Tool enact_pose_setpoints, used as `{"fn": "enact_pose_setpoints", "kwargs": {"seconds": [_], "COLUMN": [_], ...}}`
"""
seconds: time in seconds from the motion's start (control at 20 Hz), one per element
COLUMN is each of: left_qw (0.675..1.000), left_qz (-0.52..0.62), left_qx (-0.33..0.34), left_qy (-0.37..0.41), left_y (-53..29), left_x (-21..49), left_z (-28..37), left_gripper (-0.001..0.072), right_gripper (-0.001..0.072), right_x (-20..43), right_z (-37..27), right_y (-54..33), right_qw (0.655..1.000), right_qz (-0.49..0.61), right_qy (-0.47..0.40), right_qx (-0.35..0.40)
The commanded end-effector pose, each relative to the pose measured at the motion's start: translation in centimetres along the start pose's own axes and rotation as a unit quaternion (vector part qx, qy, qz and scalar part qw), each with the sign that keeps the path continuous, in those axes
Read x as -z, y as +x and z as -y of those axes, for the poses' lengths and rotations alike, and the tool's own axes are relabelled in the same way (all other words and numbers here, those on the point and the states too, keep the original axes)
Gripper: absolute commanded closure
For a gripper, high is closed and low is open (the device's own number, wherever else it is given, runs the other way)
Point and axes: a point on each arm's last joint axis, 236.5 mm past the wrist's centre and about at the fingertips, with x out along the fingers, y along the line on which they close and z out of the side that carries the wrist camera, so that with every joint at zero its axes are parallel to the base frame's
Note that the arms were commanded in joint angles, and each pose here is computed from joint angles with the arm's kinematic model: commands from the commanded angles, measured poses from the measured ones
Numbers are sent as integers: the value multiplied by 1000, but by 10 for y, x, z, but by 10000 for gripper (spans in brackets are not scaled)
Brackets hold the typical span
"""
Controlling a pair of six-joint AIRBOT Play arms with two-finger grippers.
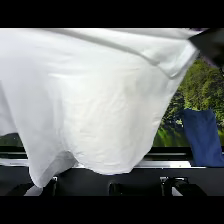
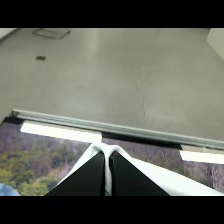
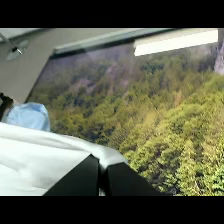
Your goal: Fold the clothes and pants, and hang the long-sleeved shirts on hangers.
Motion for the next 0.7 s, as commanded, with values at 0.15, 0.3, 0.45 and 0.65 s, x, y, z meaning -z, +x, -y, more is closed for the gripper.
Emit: {"fn": "enact_pose_setpoints", "kwargs": {"seconds": [0.15, 0.3, 0.45, 0.65], "left_qw": [975, 947, 923, 902], "left_qz": [-221, -318, -380, -425], "left_qx": [28, 32, 31, 19], "left_qy": [-20, -32, -49, -78], "left_y": [206, 261, 288, 295], "left_x": [192, 304, 386, 442], "left_z": [-13, -10, -1, 4], "left_gripper": [693, 693, 692, 686], "right_gripper": [682, 682, 682, 565], "right_x": [72, 110, 149, 187], "right_z": [140, 195, 233, 247], "right_y": [200, 275, 320, 345], "right_qw": [973, 960, 946, 928], "right_qz": [-191, -218, -241, -275], "right_qy": [78, 114, 154, 203], "right_qx": [106, 129, 150, 147]}}
